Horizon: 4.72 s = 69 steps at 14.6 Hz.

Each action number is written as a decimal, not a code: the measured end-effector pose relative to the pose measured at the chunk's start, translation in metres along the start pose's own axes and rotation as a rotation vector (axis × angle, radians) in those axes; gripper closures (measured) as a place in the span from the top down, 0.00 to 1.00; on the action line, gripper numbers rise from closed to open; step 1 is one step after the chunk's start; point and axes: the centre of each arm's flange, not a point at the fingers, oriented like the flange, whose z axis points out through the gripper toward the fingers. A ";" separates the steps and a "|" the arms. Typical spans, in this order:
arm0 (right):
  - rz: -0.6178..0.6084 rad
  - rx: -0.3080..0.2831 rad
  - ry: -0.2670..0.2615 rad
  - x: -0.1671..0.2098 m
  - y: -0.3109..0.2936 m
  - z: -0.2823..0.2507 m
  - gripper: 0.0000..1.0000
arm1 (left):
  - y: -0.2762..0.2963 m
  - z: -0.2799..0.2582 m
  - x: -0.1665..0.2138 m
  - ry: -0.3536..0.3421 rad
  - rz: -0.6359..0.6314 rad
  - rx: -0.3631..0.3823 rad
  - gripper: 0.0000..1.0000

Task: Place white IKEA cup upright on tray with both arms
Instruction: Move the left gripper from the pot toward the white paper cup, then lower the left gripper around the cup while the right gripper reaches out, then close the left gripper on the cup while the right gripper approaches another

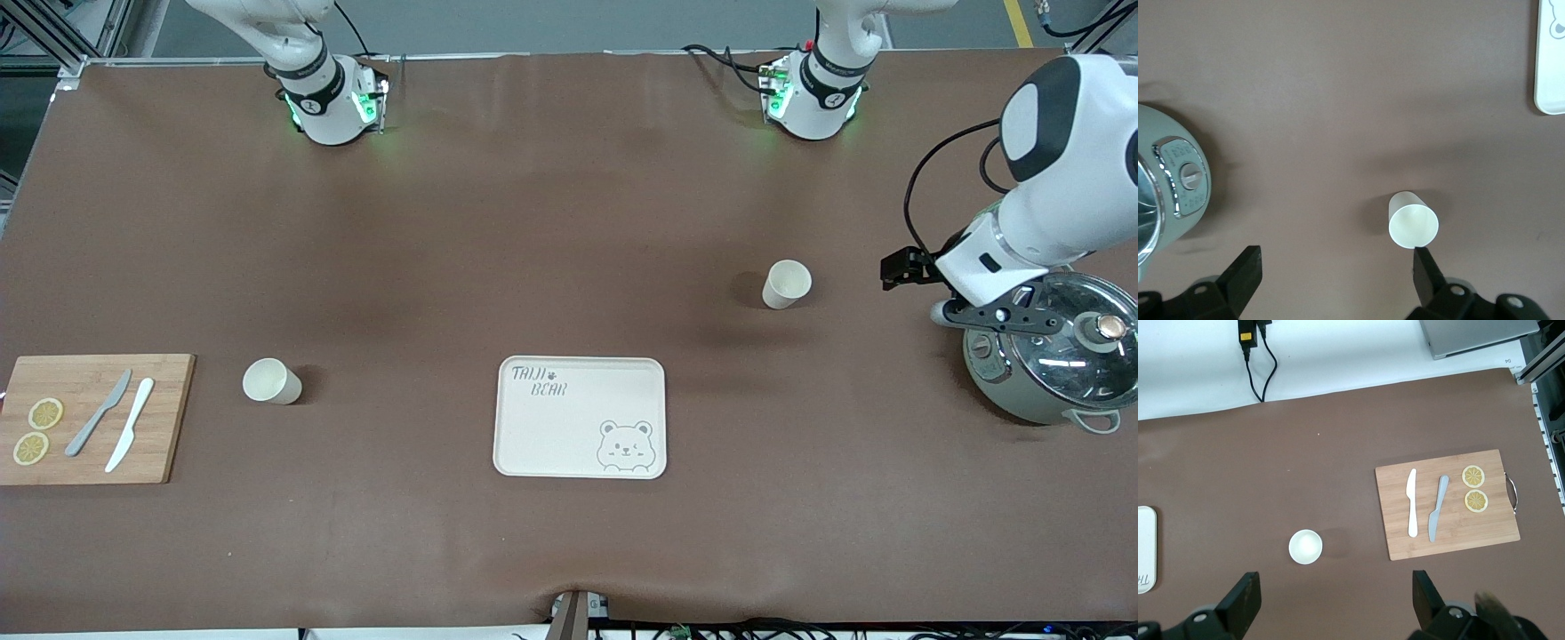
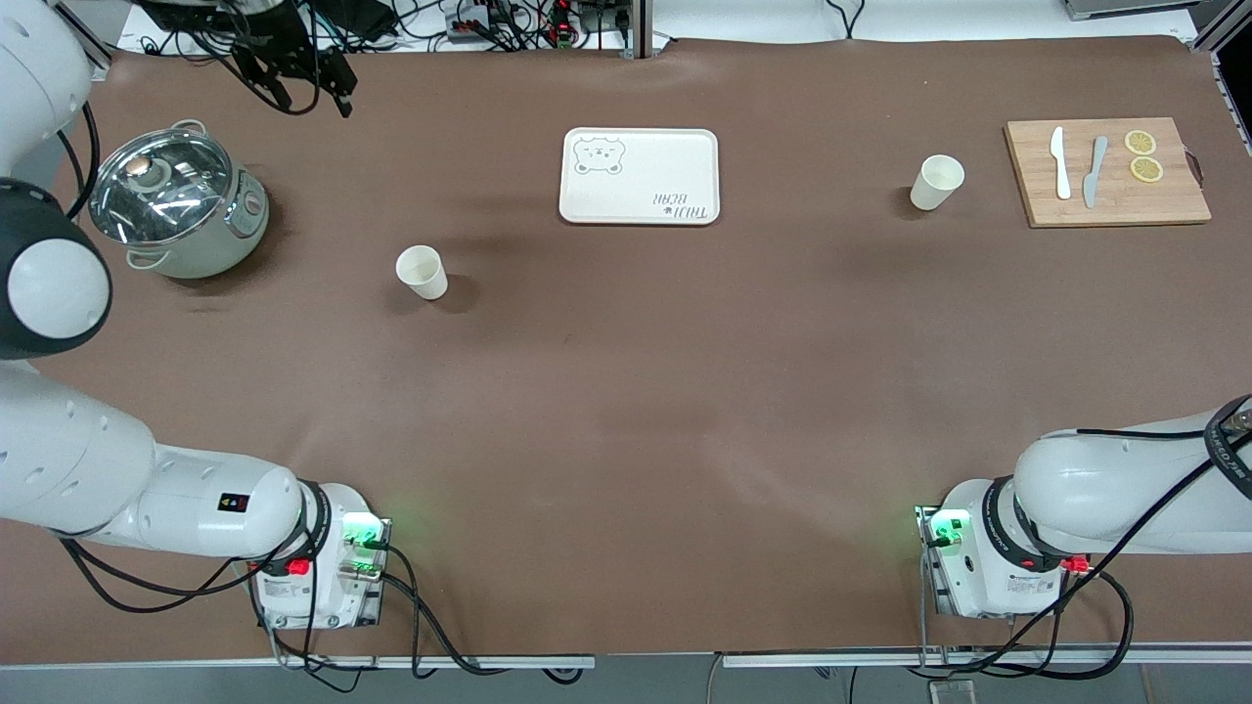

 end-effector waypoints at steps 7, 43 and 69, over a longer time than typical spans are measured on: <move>-0.042 0.024 -0.156 0.003 -0.028 0.068 1.00 | 0.012 0.063 -0.077 0.098 -0.006 -0.025 1.00; -0.322 0.062 -0.305 0.021 -0.015 0.358 1.00 | 0.049 0.258 -0.117 0.241 -0.057 -0.027 1.00; -0.336 0.103 -0.345 -0.035 -0.036 0.429 1.00 | 0.068 0.249 -0.089 0.325 -0.063 -0.051 0.04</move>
